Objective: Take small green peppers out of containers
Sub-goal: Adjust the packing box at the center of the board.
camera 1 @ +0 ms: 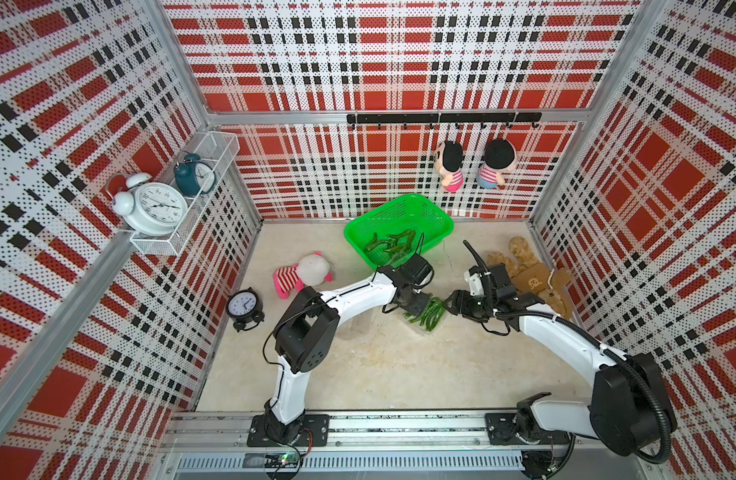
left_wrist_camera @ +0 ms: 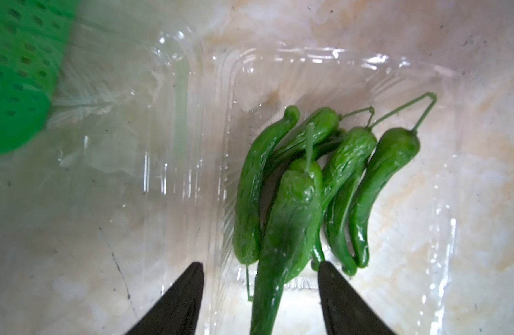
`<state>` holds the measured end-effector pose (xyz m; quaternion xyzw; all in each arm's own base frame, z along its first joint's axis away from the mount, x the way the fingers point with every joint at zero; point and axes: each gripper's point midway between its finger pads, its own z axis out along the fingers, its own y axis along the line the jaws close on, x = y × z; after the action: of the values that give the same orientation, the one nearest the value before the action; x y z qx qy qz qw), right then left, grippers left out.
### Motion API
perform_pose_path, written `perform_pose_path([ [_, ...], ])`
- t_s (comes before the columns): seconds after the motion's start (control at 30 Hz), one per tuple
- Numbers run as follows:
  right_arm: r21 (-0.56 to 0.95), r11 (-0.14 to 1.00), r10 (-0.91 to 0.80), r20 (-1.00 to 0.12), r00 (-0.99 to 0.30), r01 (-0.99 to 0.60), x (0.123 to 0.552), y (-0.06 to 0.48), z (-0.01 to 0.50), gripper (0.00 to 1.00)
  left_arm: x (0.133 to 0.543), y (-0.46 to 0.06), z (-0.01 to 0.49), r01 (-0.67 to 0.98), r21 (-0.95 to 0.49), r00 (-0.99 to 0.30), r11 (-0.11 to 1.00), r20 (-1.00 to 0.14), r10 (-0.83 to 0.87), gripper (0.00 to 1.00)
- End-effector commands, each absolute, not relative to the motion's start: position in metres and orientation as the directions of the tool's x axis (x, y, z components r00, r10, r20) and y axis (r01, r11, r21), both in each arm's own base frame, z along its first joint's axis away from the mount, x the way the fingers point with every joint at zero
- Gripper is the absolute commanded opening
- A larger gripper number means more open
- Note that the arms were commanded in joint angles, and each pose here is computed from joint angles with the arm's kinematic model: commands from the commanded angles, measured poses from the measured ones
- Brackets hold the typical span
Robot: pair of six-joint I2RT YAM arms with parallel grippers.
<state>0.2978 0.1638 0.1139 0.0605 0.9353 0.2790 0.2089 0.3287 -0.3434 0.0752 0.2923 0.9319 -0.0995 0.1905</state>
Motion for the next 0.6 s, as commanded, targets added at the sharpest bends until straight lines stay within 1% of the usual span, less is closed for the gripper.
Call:
perform_pose_path([
  [0.0, 0.552, 0.834, 0.242, -0.383, -0.891, -0.011, 0.297, 0.161, 0.120, 0.63, 0.320, -0.346, 0.089, 0.600, -0.089, -0.746, 0.795, -0.423, 0.515, 0.62],
  [0.13, 0.556, 0.831, 0.256, -0.379, -0.889, 0.002, 0.294, 0.160, 0.118, 0.63, 0.313, -0.350, 0.088, 0.610, -0.095, -0.743, 0.786, -0.412, 0.527, 0.55],
  [0.2, 0.562, 0.827, 0.265, -0.379, -0.887, 0.007, 0.293, 0.159, 0.117, 0.63, 0.309, -0.353, 0.091, 0.620, -0.090, -0.736, 0.779, -0.410, 0.539, 0.54],
  [0.3, 0.569, 0.822, 0.280, -0.378, -0.882, 0.016, 0.290, 0.158, 0.117, 0.64, 0.305, -0.354, 0.098, 0.627, -0.064, -0.725, 0.776, -0.412, 0.552, 0.55],
  [0.43, 0.577, 0.816, 0.293, -0.373, -0.880, 0.027, 0.286, 0.157, 0.114, 0.64, 0.307, -0.349, 0.113, 0.594, -0.030, -0.730, 0.804, -0.441, 0.522, 0.62],
  [0.57, 0.576, 0.817, 0.302, -0.381, -0.874, 0.031, 0.284, 0.154, 0.117, 0.64, 0.310, -0.348, 0.129, 0.552, -0.031, -0.740, 0.833, -0.479, 0.472, 0.62],
])
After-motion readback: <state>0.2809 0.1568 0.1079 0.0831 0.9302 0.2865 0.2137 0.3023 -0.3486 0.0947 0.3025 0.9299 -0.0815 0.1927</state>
